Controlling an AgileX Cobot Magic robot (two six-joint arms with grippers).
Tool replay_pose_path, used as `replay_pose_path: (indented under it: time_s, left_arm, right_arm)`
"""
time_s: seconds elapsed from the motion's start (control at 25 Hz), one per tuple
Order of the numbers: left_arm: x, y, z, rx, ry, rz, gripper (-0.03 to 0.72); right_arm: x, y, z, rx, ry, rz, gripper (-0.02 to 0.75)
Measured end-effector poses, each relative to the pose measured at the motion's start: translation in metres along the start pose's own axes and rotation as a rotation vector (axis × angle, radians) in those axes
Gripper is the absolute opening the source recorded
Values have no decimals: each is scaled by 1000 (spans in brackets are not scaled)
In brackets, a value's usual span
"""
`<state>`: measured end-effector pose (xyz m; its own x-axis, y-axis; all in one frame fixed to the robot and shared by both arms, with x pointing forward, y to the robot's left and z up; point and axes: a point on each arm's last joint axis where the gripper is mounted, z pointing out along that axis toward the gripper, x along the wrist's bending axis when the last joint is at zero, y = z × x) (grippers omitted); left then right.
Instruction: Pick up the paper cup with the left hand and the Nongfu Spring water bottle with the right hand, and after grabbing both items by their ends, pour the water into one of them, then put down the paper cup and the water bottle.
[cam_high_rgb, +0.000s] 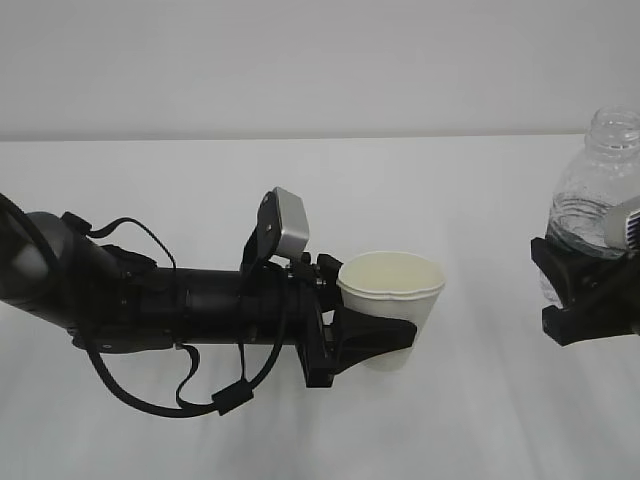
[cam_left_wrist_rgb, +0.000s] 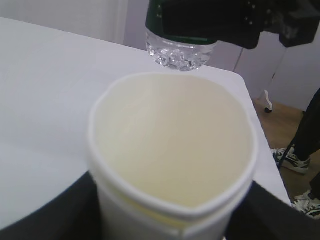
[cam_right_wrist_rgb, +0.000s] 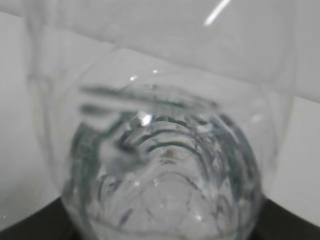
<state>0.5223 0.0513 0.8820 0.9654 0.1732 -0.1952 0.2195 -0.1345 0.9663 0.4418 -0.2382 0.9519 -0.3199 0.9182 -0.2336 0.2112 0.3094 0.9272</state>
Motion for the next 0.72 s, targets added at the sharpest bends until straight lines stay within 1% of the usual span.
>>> replay_pose_path:
  time_s: [0.16, 0.4, 0.72]
  left_arm:
    - [0, 0, 0, 0, 0, 0, 447]
    - [-3, 0, 1, 12, -25, 15, 446]
    - [-14, 5, 15, 14, -91, 59, 446]
  right_arm:
    - [-3, -1, 0, 10, -29, -68, 405]
    - [-7, -3, 0, 40, -75, -189, 405]
    - [-6, -9, 4, 76, -68, -279, 405]
